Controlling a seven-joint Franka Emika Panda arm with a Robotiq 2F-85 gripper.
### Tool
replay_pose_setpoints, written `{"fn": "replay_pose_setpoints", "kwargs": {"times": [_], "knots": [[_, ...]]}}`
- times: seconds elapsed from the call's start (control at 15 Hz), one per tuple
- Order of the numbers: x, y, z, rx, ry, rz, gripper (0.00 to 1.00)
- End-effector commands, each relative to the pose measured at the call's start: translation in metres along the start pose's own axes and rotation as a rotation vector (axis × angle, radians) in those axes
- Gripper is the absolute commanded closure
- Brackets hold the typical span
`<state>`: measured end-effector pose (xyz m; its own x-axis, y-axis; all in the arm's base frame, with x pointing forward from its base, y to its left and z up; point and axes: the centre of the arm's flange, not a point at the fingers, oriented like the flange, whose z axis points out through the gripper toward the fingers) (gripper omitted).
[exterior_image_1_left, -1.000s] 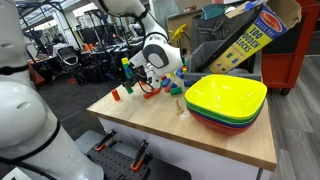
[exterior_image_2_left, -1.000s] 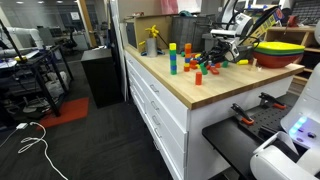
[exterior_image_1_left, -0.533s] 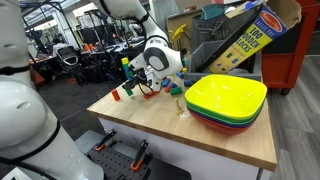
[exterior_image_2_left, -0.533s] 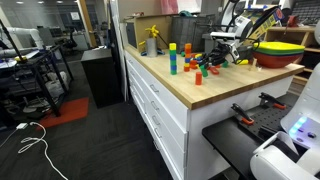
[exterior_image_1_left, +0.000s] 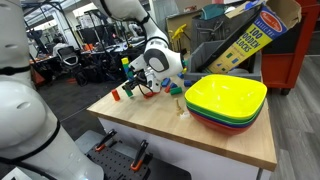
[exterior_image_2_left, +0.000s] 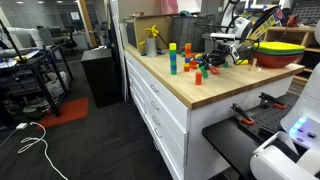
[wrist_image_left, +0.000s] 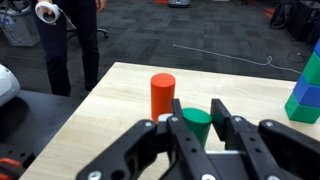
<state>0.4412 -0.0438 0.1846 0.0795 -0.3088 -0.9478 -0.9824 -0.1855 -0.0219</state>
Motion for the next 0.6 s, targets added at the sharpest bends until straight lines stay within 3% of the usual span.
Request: {"fn": "replay_pose_setpoints", "kwargs": {"times": [0.0, 0.2, 0.33, 0.53], "knots": [[0.000, -0.003, -0.004, 0.027, -0.024, -0.002, 0.40], [-0.001, -0.003, -0.004, 0.027, -0.011, -0.004, 0.20], [-0.007, -0.001, -0.008, 0.019, 0.066, -0.031, 0.05], [-0.022, 0.002, -0.016, -0.006, 0.197, -0.110, 0.00]]}}
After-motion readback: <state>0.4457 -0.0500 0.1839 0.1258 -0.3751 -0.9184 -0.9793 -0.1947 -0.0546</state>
